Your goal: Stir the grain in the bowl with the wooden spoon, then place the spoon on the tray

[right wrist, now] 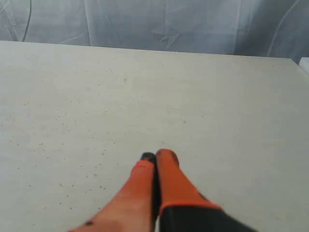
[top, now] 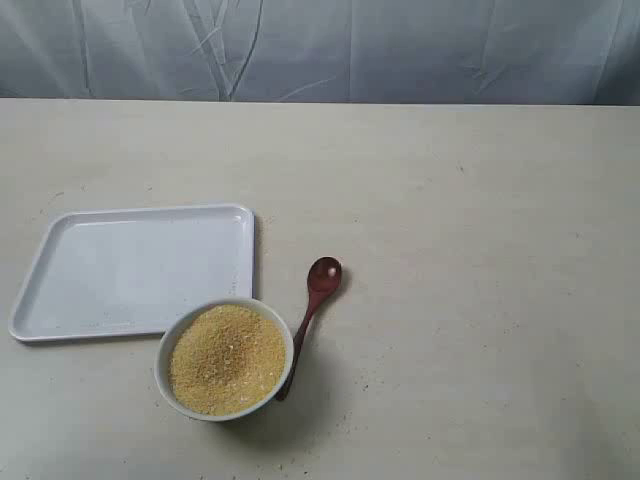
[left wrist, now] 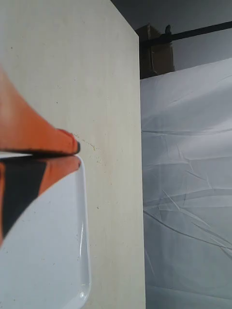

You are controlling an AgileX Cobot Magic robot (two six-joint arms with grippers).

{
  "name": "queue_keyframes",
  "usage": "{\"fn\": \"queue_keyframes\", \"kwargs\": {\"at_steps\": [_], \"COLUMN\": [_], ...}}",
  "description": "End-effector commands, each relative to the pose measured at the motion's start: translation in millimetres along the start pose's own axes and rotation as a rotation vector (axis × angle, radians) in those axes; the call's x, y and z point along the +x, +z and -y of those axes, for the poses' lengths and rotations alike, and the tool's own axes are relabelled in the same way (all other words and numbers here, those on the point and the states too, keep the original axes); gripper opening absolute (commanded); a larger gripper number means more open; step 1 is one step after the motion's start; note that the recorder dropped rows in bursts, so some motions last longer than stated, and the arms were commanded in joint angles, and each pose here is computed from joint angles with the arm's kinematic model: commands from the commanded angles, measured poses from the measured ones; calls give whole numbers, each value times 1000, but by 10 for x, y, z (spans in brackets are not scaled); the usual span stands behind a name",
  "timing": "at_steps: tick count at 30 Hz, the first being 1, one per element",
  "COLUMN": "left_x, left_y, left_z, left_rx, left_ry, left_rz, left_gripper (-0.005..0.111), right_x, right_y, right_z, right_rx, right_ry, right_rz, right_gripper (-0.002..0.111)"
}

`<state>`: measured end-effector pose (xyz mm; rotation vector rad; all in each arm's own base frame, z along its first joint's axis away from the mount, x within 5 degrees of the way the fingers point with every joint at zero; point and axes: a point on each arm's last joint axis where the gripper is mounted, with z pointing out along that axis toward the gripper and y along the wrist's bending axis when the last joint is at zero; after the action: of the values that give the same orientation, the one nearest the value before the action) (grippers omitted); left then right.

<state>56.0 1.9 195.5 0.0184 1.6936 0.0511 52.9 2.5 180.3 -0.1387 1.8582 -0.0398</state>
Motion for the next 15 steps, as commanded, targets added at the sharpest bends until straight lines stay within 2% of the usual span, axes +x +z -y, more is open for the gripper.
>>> {"fn": "queue_keyframes", "kwargs": {"at_steps": [1, 8, 15], "left_x": [12, 12, 12], "left_y": [0, 0, 0], "left_z": [1, 1, 1], "left_rx": [0, 0, 0], "left_ry": [-7, -7, -7], "left_rz": [3, 3, 3], "left_gripper": [0, 0, 0], "right_x": [-1, -50, -494], "right_y": [-1, -3, -156], "right_z": [3, 9, 59], "right_rx": [7, 14, 73], "right_ry": [1, -1, -2], "right_rz": [15, 68, 591], "right_gripper": [0, 0, 0]}}
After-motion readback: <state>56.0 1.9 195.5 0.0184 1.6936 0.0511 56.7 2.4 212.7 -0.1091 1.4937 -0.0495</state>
